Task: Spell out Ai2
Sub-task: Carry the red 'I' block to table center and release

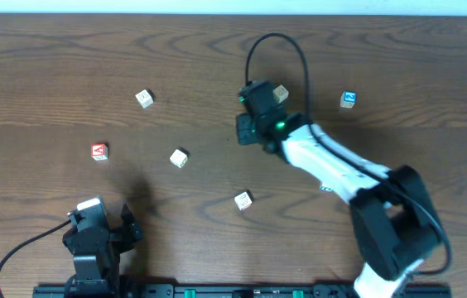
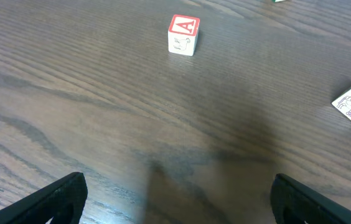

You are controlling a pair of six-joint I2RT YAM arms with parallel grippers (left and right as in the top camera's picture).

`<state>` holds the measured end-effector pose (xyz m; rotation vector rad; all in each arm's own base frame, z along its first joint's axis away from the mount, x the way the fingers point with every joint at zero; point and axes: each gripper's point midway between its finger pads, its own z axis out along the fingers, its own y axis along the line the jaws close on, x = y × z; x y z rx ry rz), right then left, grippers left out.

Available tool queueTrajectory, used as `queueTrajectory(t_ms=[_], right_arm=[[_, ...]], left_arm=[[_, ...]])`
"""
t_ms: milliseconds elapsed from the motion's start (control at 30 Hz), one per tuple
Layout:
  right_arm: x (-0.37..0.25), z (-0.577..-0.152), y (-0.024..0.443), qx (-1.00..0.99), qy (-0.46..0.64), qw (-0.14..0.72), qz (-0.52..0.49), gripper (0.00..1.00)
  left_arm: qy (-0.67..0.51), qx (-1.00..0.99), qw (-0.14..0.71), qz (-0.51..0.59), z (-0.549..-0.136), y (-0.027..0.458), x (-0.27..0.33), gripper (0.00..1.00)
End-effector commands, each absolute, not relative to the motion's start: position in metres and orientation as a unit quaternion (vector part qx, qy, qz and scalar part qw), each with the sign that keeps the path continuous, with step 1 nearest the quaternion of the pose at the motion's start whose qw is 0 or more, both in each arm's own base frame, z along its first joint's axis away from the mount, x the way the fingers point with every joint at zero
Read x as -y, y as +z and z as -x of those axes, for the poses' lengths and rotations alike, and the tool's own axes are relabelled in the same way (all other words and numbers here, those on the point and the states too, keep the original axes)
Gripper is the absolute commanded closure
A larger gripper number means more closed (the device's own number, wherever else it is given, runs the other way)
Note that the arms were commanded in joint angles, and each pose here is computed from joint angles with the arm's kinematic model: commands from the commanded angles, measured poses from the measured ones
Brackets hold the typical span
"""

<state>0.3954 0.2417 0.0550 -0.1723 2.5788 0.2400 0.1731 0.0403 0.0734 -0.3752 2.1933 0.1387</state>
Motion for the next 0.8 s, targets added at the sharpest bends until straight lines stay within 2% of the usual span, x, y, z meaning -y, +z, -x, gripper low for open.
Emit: queueTrajectory(t_ms=[0,367,767], right_arm=[[-0.25,-0.395,0.042,-0.958,0.082,0.275,0.007,0.99],[-0.238,-0.402,0.03,-0.951,0.042,0.299,-0.064,0.99],[-0.251,-0.405,0.022,-0.944,0.042,0.321,-0.07,0.99]], left_arm=[[0.065,-0.897,0.413,0.145,-0.165,0.056,-0.041,0.05],[0.065,-0.897,0.413,0.145,-0.165,0.056,-0.041,0.05],[0.065,-0.897,0.413,0.145,-0.165,0.056,-0.041,0.05]])
